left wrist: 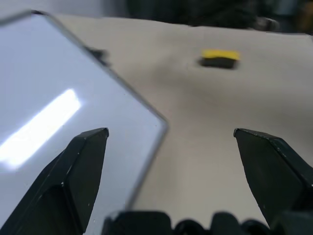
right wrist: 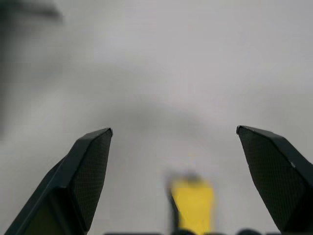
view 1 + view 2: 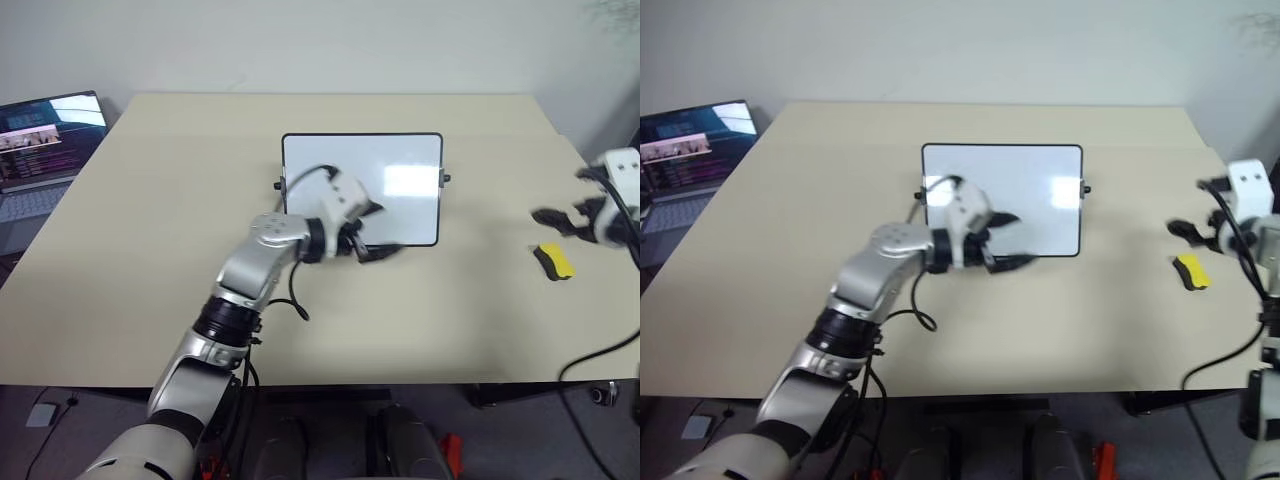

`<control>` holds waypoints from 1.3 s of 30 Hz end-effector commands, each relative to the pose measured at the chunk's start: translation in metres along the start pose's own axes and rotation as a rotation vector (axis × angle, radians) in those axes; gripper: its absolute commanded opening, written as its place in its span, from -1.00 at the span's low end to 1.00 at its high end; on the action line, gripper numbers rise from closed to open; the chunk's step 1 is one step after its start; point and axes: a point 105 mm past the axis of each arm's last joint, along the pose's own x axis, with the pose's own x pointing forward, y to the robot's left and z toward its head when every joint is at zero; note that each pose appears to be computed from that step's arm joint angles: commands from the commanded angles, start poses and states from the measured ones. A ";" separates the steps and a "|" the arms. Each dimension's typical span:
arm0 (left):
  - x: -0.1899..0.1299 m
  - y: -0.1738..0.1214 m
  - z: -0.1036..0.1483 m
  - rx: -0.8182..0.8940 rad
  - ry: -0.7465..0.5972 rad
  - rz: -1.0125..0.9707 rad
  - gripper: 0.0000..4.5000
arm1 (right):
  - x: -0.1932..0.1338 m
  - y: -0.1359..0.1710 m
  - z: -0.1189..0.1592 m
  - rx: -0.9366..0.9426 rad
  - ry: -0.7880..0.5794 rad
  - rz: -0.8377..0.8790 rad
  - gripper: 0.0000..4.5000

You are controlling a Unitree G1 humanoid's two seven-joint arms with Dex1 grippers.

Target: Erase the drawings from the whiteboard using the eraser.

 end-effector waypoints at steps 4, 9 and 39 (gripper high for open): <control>-0.054 0.068 -0.006 0.018 -0.048 0.395 1.00 | 0.019 0.008 -0.003 0.040 -0.206 -0.060 0.99; -0.109 0.106 -0.020 -0.063 -0.103 0.724 1.00 | 0.036 0.025 -0.017 0.117 -0.353 -0.137 0.99; -0.117 0.098 -0.107 -0.221 -0.062 1.001 1.00 | 0.054 0.094 -0.056 0.211 -0.505 -0.101 0.99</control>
